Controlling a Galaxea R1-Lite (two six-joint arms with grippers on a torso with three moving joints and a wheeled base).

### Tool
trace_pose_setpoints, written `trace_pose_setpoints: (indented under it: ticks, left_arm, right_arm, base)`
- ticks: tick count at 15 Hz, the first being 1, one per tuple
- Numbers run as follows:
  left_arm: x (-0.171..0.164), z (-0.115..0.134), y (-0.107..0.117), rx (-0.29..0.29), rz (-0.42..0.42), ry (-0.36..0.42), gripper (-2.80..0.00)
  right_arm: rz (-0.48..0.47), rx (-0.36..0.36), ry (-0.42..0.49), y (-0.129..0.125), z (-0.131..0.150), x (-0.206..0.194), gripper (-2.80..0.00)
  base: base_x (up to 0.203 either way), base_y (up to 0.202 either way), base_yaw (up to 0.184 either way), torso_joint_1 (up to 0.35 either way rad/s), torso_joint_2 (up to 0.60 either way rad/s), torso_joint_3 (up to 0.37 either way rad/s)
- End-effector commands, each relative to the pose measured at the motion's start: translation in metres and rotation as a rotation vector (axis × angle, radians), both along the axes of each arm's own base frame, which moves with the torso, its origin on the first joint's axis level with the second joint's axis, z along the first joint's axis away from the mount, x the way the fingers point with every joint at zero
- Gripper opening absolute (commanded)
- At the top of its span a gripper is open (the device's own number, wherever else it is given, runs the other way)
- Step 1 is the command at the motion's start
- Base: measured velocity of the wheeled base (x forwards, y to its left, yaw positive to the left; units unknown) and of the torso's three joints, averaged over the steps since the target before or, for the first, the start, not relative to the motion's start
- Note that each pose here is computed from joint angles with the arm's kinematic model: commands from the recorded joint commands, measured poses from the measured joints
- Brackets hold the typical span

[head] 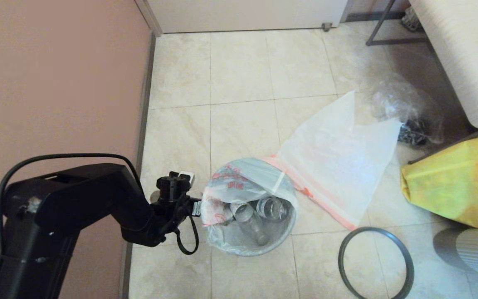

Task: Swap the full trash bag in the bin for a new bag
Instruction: Place the trash bag on the floor

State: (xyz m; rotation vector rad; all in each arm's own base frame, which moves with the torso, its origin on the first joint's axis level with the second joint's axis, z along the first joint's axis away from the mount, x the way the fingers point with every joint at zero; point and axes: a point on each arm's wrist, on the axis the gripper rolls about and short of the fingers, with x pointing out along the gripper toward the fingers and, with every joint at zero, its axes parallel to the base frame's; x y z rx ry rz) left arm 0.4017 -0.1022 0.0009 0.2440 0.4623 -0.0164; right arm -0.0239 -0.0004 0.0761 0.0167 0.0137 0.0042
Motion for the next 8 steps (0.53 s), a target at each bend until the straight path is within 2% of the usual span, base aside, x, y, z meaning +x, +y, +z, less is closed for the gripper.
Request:
trace_pose_setpoints:
  ticks: [1,2,6,8]
  left_arm:
    - [-0.006,0.015,-0.009,0.042,0.025,-0.020,0.00]
    - [-0.008,0.016,-0.012,0.067,0.038,-0.019,0.00]
    - [-0.016,0.024,-0.023,0.102,0.037,-0.028,0.00]
    - [-0.017,0.023,-0.022,0.179,0.062,-0.026,0.00]
  right_arm:
    - [0.000,0.000,0.002,0.000,0.000,0.000,-2.80]
    - [0.000,0.000,0.003,0.000,0.000,0.000,-2.80]
    - [0.000,0.000,0.002,0.000,0.000,0.000,-2.80]
    - [0.000,0.000,0.002,0.000,0.000,0.000,-2.80]
  base:
    - [0.000,0.000,0.000,0.000,0.00,0.000]
    - [0.000,0.000,0.000,0.000,0.00,0.000]
    - [0.000,0.000,0.000,0.000,0.00,0.000]
    - [0.000,0.000,0.000,0.000,0.00,0.000]
